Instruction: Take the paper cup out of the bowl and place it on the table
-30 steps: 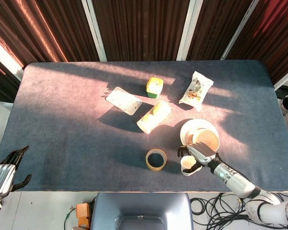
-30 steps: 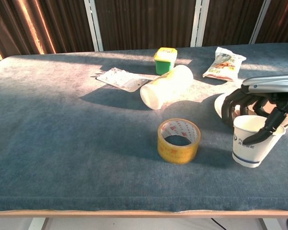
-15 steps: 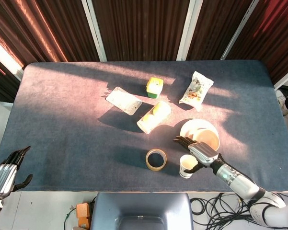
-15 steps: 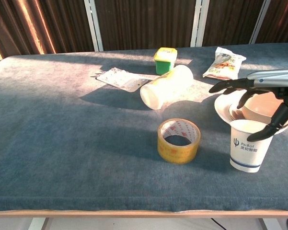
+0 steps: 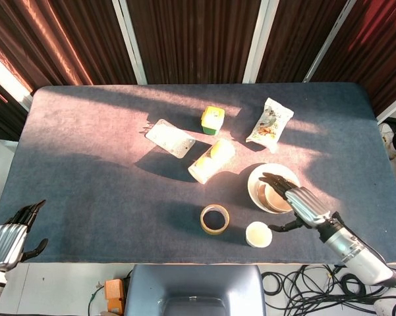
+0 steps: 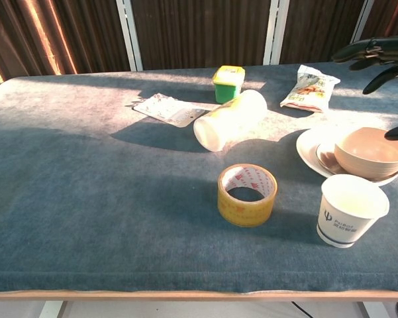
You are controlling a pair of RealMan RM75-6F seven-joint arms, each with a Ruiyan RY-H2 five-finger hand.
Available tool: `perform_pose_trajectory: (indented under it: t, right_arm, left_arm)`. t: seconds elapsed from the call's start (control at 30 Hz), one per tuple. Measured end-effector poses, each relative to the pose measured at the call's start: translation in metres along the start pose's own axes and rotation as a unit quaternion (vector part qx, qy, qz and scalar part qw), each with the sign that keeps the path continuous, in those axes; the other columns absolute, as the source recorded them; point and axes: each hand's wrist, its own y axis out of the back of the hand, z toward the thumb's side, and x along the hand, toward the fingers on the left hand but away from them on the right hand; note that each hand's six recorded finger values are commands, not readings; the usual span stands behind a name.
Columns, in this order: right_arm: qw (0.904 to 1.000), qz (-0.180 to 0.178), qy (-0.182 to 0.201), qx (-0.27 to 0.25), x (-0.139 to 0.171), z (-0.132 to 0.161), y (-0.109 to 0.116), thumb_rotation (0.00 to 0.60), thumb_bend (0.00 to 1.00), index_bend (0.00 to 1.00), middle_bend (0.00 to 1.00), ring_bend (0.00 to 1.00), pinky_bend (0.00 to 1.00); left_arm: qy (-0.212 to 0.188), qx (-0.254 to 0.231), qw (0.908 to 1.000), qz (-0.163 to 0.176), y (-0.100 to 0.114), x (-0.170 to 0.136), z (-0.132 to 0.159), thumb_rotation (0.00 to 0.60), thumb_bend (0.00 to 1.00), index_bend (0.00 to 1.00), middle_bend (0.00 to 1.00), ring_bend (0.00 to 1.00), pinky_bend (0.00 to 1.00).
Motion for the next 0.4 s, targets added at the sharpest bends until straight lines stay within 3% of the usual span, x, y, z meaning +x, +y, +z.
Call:
perform_pose_trajectory:
  t: [0.13,0.23,0.33,0.4]
  right_arm:
    - [0.9988,-0.033,-0.027,0.022,0.020,-0.014,0.011,0.600,0.06,0.00,0.00,0.00,0.17]
    - [0.9934,-0.059,-0.068,0.071,0.036,-0.030,0.013,0.600,0.06,0.00,0.00,0.00,0.15]
    - [0.9771,-0.107,-0.117,0.141,0.060,-0.043,0.016,0.600,0.06,0.00,0.00,0.00,0.15]
    - [0.9579,-0.147,-0.150,0.196,0.077,-0.049,0.023,0.600,0.06,0.00,0.00,0.00,0.15]
  left_arm:
    - [-0.004,0.001,1.0000,0.000,-0.001,0.002,0.001,0.600,0.31,0.07,0.15,0.14,0.39]
    - [-0.004,0.004,1.0000,0.002,-0.001,0.003,0.002,0.600,0.31,0.07,0.15,0.14,0.39]
    - [-0.004,0.008,1.0000,0.003,-0.002,0.004,0.004,0.600,0.31,0.07,0.15,0.14,0.39]
    - [-0.006,0.010,0.9999,0.002,-0.003,0.005,0.005,0.600,0.31,0.07,0.15,0.14,0.39]
